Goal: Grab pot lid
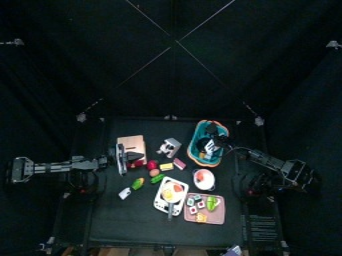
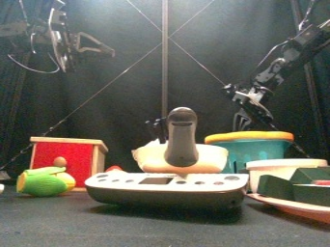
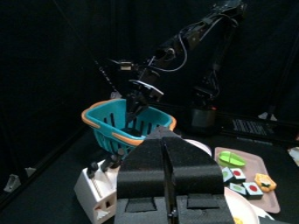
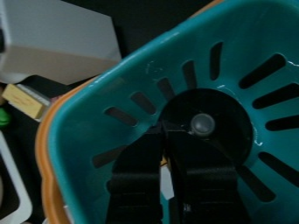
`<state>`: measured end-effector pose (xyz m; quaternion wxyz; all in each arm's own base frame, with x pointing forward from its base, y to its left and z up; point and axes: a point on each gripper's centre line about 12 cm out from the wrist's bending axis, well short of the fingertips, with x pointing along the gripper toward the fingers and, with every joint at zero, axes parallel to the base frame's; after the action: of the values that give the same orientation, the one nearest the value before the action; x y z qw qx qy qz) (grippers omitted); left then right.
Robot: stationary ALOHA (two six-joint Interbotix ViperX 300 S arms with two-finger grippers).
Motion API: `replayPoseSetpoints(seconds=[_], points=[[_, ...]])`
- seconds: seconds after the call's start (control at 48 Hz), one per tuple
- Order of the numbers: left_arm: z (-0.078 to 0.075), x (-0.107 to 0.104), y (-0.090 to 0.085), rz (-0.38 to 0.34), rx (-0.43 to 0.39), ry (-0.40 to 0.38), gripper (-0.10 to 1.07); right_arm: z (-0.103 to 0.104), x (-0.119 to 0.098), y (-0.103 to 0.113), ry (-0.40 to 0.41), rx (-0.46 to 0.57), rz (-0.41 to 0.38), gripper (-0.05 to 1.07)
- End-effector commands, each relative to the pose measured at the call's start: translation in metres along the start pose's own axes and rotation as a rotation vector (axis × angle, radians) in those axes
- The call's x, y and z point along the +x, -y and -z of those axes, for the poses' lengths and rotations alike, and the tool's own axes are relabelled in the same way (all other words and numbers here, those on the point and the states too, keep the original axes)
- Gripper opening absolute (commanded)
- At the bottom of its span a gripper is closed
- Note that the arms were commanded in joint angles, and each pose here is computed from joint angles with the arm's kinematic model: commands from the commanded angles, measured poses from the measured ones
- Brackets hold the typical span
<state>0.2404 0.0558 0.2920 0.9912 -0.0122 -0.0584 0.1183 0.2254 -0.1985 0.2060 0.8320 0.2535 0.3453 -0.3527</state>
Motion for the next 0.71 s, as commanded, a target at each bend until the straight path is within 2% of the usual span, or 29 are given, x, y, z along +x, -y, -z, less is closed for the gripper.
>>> replayPoseSetpoints(seconds=[0.0, 0.188, 0.312, 0.688], points=[[-0.006, 0.002, -0.001, -0.003, 0.005, 0.022, 0.09, -0.008, -0.001, 0.006, 0.021, 0.005, 0.017, 0.37], [-0.005, 0.002, -0.001, -0.004, 0.002, 0.020, 0.09, 0.000, 0.015, 0.011, -0.036, -0.011, 0.040, 0.64], [-0.005, 0.001, -0.001, -0.005, -0.001, 0.020, 0.09, 0.001, 0.023, 0.013, -0.064, -0.025, 0.052, 0.76], [-0.001, -0.004, -0.001, -0.005, -0.002, 0.016, 0.09, -0.006, 0.032, 0.015, -0.089, -0.065, 0.075, 0.79]])
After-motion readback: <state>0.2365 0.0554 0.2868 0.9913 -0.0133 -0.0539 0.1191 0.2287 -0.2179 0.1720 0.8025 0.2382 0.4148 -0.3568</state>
